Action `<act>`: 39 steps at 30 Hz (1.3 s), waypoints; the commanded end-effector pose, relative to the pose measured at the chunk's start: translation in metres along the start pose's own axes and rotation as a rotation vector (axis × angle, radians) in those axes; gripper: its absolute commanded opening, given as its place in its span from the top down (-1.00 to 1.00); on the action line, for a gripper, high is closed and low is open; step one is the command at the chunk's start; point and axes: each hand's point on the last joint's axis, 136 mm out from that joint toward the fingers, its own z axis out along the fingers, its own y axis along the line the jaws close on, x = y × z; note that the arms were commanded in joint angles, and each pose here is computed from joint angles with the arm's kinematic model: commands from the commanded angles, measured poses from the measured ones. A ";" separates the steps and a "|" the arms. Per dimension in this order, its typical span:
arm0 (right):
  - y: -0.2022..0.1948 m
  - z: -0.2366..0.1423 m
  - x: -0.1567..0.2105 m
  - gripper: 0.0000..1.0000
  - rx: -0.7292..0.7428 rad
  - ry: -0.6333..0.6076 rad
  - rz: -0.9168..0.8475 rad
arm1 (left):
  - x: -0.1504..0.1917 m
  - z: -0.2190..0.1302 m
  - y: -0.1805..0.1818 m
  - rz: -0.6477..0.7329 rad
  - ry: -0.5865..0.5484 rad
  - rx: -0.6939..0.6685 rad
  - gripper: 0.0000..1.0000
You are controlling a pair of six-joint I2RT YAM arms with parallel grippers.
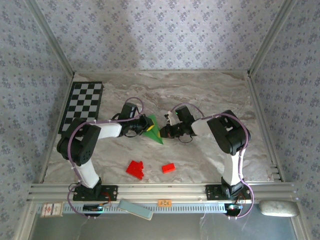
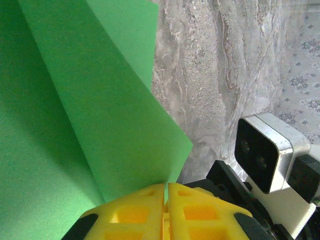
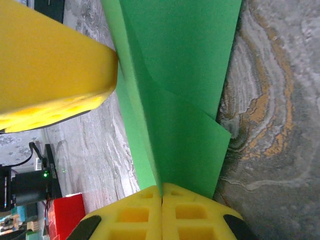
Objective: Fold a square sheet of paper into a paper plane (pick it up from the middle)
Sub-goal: Fourth fold the wing at the center of the table.
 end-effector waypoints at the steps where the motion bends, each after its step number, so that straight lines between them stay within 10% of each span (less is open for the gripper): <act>1: -0.040 -0.002 0.016 0.86 0.096 0.039 0.140 | 0.004 0.001 -0.004 0.004 0.015 0.024 0.80; 39: -0.058 -0.004 0.022 0.71 0.164 0.089 0.237 | 0.011 0.019 -0.006 0.010 0.075 0.036 0.79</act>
